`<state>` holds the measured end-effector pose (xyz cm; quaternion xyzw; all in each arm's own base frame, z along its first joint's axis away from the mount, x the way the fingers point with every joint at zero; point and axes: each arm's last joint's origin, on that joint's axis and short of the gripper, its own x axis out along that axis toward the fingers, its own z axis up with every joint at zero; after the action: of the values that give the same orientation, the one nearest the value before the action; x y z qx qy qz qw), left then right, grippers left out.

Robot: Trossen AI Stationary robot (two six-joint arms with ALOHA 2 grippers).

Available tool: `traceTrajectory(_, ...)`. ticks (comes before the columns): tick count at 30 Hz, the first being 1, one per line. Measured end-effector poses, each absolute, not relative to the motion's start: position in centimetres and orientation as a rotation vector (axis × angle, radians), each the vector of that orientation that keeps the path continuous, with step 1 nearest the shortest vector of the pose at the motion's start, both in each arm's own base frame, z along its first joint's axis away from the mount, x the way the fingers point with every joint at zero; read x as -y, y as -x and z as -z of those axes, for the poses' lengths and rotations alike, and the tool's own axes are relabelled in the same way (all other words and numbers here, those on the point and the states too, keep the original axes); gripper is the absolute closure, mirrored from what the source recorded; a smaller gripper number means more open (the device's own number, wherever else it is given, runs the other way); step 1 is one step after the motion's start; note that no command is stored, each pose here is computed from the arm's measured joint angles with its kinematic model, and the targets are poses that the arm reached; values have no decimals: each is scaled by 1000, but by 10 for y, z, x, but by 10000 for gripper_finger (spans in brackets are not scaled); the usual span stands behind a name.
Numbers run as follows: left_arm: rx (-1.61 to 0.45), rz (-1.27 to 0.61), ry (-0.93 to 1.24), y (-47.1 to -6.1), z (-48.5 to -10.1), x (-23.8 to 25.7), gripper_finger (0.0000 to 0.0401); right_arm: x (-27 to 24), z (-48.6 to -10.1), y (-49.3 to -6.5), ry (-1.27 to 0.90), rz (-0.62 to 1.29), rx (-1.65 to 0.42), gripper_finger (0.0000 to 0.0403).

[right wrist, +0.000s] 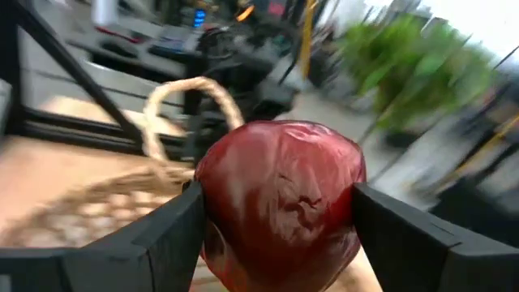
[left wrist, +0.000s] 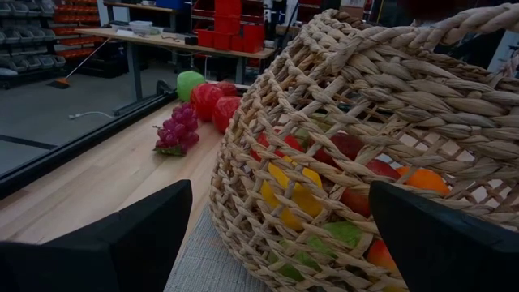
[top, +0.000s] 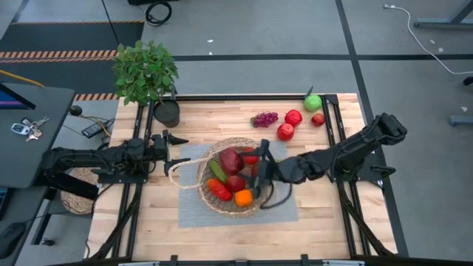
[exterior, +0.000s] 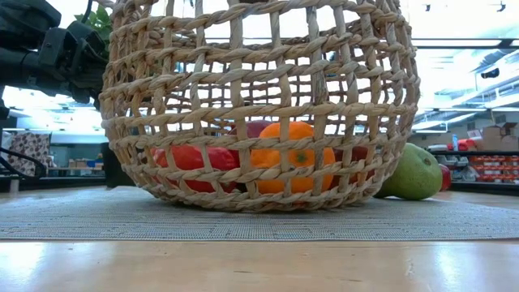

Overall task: Build produce basket
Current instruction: Put the dark red apple into the basket

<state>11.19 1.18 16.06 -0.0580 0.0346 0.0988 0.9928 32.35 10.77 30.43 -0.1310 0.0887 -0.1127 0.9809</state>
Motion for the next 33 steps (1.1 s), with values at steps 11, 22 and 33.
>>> traceTrajectory(11,-69,-198,117,-112,-161,-12,19,-73,-296,-336,-461,-2,-260,107)
traceTrajectory(22,-69,-198,117,-112,-161,-12,19,-61,-296,-338,-662,-154,-331,107)
traceTrajectory(33,-70,-198,117,-112,-161,-12,19,-68,-277,-334,-478,21,-441,107)
